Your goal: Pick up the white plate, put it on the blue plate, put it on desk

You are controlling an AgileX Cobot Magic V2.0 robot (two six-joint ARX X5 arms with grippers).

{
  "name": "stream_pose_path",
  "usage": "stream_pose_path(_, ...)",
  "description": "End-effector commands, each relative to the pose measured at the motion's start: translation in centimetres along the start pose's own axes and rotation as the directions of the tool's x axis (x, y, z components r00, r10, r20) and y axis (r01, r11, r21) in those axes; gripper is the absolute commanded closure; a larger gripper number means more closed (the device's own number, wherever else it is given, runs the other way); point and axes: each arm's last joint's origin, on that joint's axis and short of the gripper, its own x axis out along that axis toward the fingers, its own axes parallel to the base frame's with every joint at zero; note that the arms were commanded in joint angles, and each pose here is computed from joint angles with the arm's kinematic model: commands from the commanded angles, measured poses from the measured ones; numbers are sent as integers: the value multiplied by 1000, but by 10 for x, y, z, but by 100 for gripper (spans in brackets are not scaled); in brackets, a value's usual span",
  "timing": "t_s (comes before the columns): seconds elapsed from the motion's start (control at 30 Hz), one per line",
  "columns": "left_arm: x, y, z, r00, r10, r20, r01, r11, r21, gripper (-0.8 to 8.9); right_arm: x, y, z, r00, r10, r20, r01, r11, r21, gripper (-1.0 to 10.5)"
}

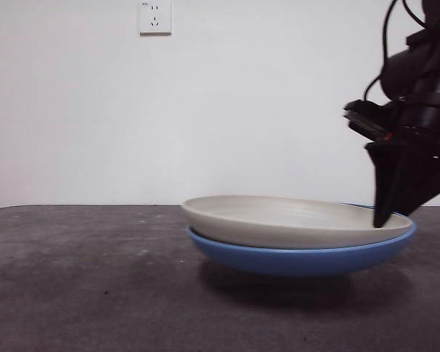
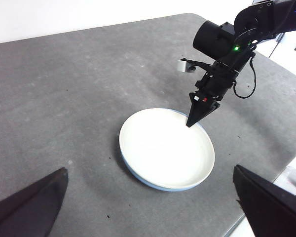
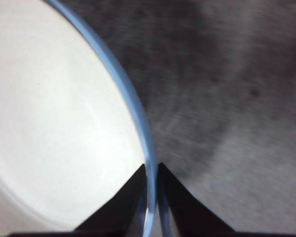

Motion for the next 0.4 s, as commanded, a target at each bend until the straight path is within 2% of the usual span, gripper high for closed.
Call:
stream_pose_path(0.03,-1,-1,4,1000,-6,20,6,1000,1,187,4,13,5,1000,20,14,-20,1000,-10,940)
stream_pose_path(0.23,-1,-1,4,1000,-7,21,7,1000,1,187,16,35,9,998,44,44,-42,999,-28,939)
stream_pose_path(0.4,-1,-1,4,1000,-6,20,6,1000,1,187,29,44,11,997,61,38,-61,998,-17,940)
